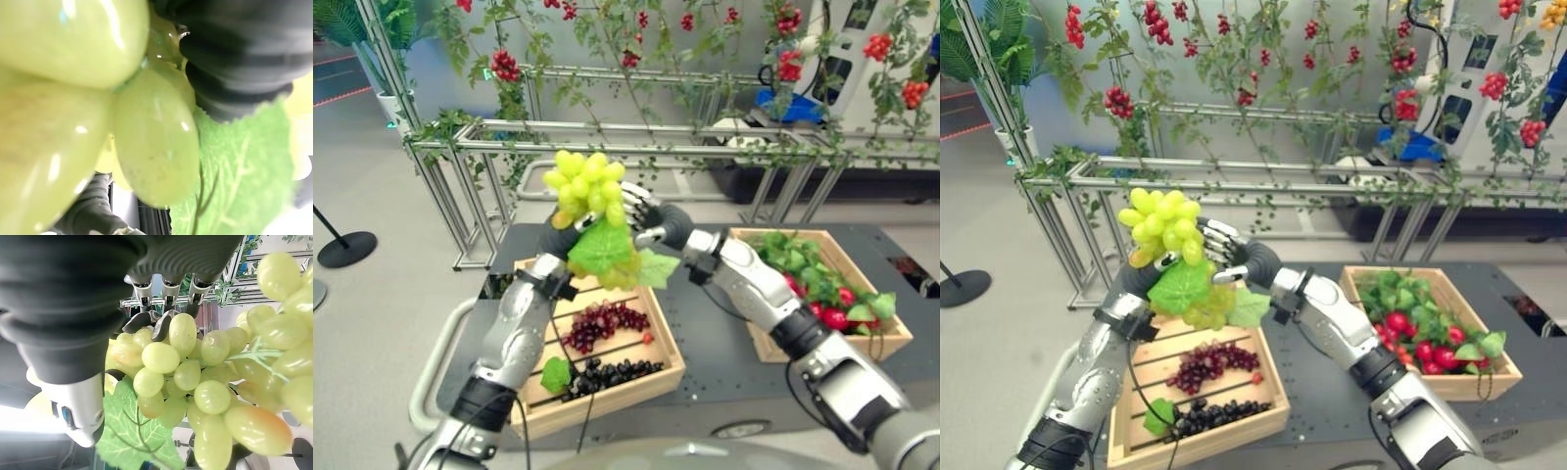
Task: Pick up the fruits from the basket on one side to the basket on the other side
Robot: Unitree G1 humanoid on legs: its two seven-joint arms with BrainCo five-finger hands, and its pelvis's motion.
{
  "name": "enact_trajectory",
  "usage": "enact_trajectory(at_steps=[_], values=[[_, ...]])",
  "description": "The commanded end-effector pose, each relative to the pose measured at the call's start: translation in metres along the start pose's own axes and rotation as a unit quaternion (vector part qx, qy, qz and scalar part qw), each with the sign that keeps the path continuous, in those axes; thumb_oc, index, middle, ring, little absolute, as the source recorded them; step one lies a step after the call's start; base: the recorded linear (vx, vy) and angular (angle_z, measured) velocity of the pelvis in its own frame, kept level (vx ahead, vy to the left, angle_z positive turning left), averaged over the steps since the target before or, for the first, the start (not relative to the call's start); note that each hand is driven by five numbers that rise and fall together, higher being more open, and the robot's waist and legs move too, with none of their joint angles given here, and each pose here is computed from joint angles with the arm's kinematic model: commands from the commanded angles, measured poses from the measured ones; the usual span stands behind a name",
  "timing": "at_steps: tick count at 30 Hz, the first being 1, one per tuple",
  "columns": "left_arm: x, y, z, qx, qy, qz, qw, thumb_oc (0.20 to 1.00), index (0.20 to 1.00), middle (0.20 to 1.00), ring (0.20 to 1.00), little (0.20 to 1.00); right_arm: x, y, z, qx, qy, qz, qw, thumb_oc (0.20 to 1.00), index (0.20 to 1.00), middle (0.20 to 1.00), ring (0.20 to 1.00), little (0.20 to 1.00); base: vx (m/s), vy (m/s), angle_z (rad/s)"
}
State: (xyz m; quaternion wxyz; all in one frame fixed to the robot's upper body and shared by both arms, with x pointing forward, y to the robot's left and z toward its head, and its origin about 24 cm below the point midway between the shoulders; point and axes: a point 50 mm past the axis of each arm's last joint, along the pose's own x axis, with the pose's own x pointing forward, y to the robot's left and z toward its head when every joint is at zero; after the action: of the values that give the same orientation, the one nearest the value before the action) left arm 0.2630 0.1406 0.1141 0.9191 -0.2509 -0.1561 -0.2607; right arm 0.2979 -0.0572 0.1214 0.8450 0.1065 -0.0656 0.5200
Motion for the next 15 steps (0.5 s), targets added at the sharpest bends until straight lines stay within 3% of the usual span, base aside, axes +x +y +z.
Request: enact_trajectory(at_steps=[1,8,15], values=[[0.071,-0.061,0.041,-0.01,-0.128,-0.17,0.977,0.2,0.2,0.2,0.2,0.2,0.034,0.079,-0.041,0.063,0.056,0.195,0.977,1.0,1.0,1.0,1.0,1.0,0.0,0.0,0.0],[0.074,-0.058,0.043,0.006,-0.125,-0.173,0.977,0.2,0.2,0.2,0.2,0.2,0.032,0.083,-0.045,0.066,0.082,0.223,0.969,1.0,1.0,1.0,1.0,1.0,0.0,0.0,0.0],[0.074,-0.053,0.045,0.03,-0.117,-0.173,0.977,0.2,0.2,0.2,0.2,0.2,0.024,0.073,-0.052,-0.002,0.155,0.241,0.958,1.0,1.0,1.0,1.0,1.0,0.0,0.0,0.0]])
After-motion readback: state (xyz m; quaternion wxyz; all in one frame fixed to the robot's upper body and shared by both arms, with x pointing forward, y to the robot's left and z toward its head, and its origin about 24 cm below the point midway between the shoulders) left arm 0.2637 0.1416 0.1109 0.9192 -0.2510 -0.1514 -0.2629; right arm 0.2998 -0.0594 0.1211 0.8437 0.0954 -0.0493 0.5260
